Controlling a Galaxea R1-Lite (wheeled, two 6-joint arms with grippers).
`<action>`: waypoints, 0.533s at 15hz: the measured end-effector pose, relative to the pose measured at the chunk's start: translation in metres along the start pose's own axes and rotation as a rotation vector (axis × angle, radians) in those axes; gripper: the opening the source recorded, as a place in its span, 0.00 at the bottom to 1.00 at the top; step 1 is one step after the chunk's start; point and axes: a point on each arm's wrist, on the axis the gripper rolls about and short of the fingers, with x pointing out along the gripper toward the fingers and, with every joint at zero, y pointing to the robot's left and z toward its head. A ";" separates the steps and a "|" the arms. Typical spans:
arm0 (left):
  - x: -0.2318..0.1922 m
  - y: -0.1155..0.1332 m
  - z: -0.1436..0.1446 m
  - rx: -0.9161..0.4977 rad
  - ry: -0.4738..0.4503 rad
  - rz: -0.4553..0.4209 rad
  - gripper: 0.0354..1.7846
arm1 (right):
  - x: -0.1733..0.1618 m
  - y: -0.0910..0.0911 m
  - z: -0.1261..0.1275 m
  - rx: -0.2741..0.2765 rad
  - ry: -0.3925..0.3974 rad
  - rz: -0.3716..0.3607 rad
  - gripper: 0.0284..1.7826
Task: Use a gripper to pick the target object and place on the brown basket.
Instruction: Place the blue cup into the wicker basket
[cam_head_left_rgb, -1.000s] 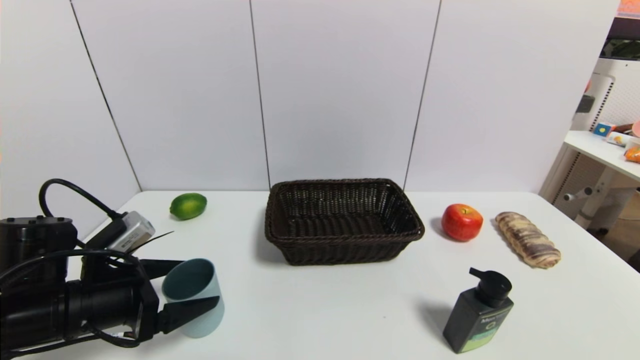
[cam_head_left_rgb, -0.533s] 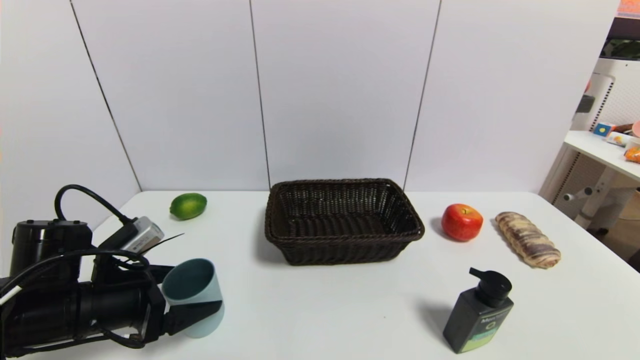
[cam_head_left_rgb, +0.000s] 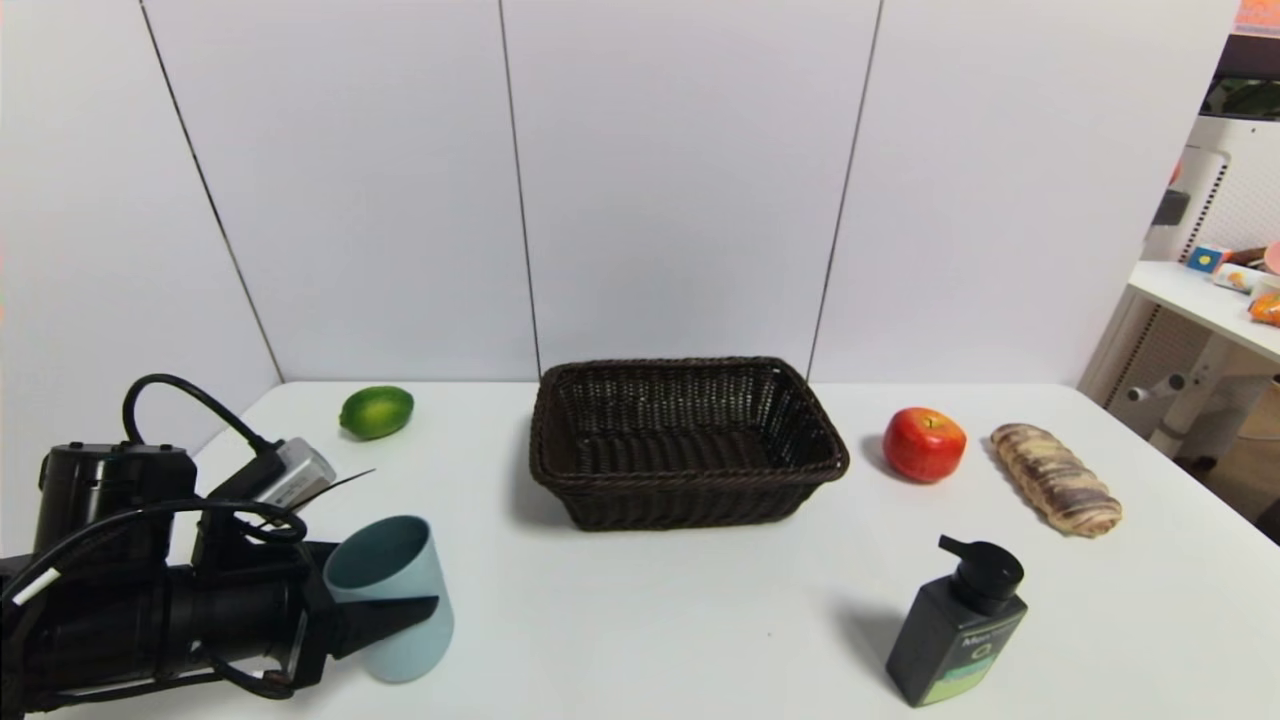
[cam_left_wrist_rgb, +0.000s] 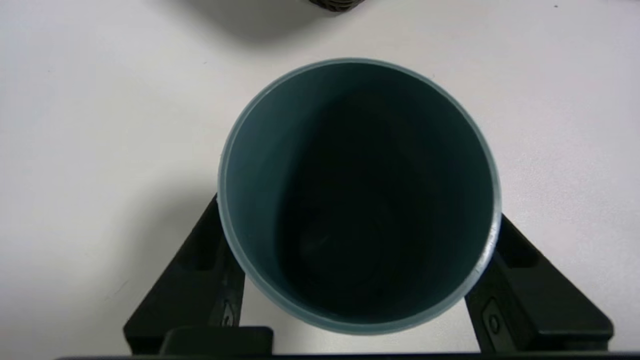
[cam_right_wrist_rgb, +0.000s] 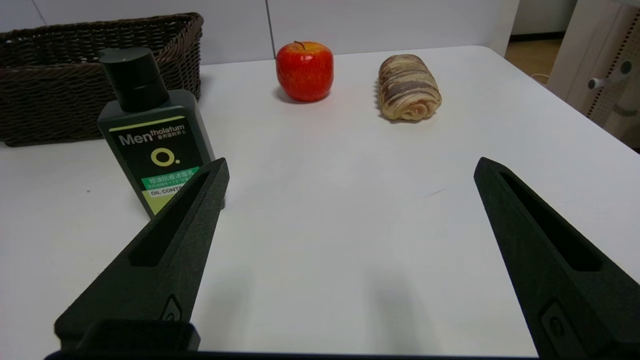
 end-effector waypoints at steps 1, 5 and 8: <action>0.001 0.000 0.000 0.001 0.001 -0.001 0.64 | 0.000 0.000 0.000 0.000 0.000 0.000 0.95; 0.002 0.001 0.000 0.003 0.001 -0.001 0.63 | 0.000 0.000 0.000 -0.001 0.000 0.000 0.95; 0.002 0.004 0.012 0.057 -0.061 0.016 0.63 | 0.000 0.000 0.000 0.000 0.000 0.000 0.95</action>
